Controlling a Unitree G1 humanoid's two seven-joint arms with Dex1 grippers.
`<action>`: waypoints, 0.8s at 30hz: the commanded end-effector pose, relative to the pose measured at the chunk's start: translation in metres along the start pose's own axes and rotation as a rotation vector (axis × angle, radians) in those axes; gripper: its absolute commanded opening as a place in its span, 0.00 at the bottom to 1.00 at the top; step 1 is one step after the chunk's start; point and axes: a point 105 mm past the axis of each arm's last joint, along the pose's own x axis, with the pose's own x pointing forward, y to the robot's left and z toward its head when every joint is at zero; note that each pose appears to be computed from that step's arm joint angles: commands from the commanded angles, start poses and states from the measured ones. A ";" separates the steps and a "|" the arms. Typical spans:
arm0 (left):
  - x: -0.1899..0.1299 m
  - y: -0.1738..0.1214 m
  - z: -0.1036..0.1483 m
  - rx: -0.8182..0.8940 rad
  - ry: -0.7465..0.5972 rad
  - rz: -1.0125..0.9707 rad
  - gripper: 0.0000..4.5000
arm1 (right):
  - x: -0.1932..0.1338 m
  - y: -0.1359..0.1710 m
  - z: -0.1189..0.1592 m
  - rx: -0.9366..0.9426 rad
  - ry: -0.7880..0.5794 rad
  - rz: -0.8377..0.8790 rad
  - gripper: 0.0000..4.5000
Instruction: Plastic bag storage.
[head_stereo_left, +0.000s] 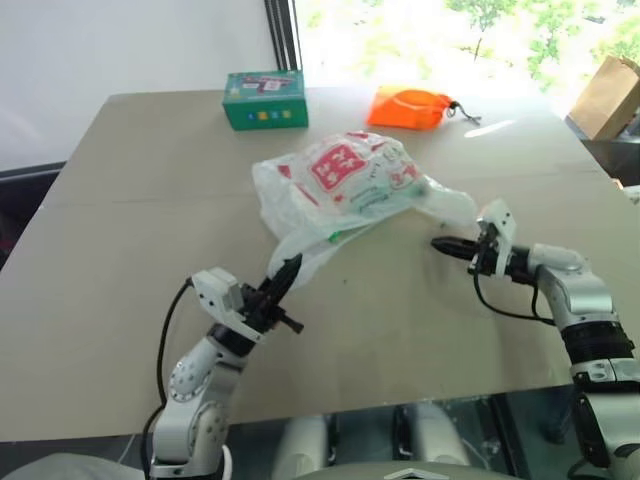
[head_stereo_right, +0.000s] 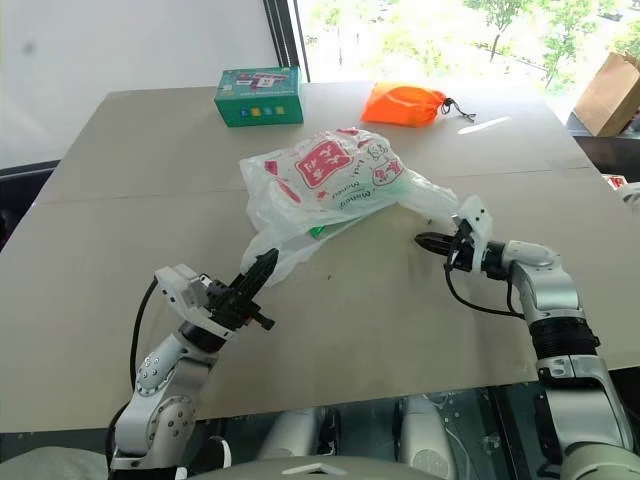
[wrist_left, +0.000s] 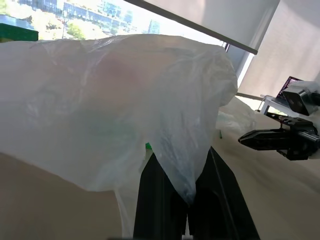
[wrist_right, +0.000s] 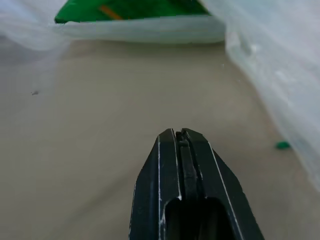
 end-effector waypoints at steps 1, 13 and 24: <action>0.007 -0.003 0.022 0.007 -0.093 0.006 0.00 | -0.009 -0.021 0.004 -0.050 -0.007 -0.129 0.01; 0.022 0.000 0.028 -0.034 -0.137 0.016 0.00 | 0.024 -0.037 0.002 -0.007 -0.021 -0.465 0.93; 0.024 0.000 0.028 -0.008 -0.125 0.010 0.00 | 0.045 -0.056 -0.009 0.134 0.061 -0.682 0.62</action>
